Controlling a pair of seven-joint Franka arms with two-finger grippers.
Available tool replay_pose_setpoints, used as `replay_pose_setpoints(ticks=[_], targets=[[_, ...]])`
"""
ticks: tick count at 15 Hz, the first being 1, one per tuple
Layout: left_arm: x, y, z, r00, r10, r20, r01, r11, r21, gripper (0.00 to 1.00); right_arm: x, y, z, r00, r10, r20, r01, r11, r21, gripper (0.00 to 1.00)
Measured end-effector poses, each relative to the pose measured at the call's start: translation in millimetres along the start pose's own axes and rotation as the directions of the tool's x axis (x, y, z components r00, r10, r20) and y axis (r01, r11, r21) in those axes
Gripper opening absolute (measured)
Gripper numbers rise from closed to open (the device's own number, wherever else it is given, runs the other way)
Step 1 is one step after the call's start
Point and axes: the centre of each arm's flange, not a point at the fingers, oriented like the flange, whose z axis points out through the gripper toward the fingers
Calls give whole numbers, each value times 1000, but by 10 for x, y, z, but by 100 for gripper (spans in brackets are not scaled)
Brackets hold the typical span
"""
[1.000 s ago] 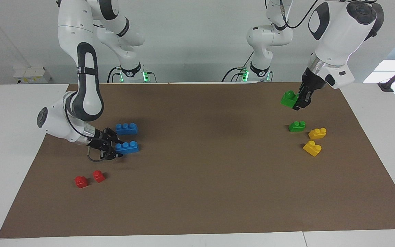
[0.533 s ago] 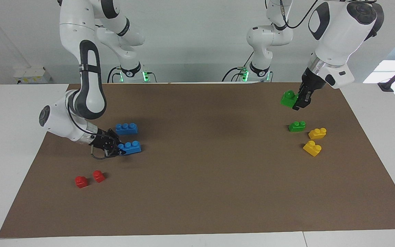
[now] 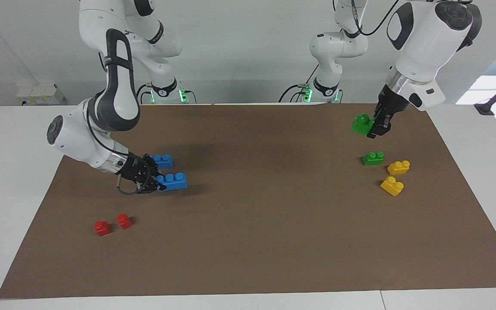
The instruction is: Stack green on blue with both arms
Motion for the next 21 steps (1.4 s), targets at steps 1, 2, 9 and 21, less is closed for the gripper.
replay_pose_setpoints(ticks=[1, 2, 9, 21], targets=[[-1, 13, -10, 999, -37, -3, 37, 999, -12, 34, -261, 3, 34, 1000, 8, 0, -8, 1000, -5, 34], [-3, 24, -12, 998, -60, -4, 60, 998, -20, 34, -506, 18, 92, 1000, 15, 0, -15, 1000, -14, 34], [-194, 102, 71, 993, -118, -3, 117, 992, -43, 34, -1682, 109, 723, 992, 127, -21, -125, 991, 56, 34], [-1695, 435, 930, 956, -293, -24, 291, 955, -53, 34, -1732, 364, 1886, 995, 95, 17, -96, 993, 65, 34]])
